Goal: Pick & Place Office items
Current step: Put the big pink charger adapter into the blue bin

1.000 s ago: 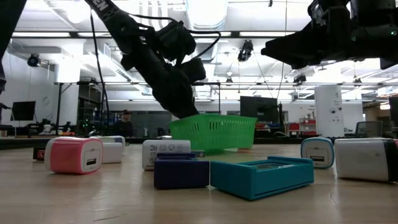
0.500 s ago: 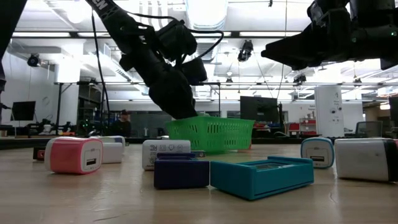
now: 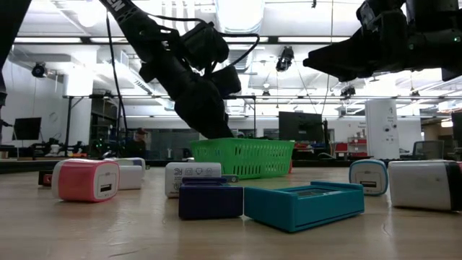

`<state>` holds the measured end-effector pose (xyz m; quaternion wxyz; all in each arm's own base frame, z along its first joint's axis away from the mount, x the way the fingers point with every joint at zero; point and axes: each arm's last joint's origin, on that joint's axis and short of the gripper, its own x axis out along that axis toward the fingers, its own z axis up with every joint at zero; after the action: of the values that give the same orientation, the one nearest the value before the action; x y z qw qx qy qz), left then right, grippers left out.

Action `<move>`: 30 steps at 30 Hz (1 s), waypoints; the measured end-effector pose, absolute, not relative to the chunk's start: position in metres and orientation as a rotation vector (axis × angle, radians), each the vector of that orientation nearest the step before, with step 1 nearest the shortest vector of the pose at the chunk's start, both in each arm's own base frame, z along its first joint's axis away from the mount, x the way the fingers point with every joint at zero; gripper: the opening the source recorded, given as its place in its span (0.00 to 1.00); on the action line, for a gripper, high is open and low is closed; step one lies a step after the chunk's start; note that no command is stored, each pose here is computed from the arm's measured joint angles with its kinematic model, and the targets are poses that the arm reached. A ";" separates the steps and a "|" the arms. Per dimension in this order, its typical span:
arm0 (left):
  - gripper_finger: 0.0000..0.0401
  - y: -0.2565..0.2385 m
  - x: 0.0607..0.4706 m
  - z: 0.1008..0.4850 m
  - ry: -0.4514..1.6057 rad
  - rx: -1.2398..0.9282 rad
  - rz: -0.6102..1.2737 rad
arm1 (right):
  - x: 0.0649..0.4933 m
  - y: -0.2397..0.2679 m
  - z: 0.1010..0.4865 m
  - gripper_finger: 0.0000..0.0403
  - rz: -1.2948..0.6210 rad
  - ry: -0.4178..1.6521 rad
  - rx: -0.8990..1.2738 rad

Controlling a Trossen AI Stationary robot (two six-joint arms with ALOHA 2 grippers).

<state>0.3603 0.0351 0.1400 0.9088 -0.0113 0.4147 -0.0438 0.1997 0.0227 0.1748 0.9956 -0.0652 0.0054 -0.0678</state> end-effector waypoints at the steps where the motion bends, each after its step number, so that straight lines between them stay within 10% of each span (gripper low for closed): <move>1: 0.45 0.035 0.361 0.141 0.850 -0.019 -0.091 | 0.200 0.023 0.175 0.56 -0.136 0.011 -0.131; 30: 0.45 0.027 0.294 0.172 0.276 0.133 -0.001 | 0.201 0.019 0.155 0.56 -0.230 0.263 -0.030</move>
<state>0.2940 0.0273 0.1722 0.9883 0.0662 0.1373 -0.0005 0.2015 0.0186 0.1554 0.9847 -0.0150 0.1308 -0.1144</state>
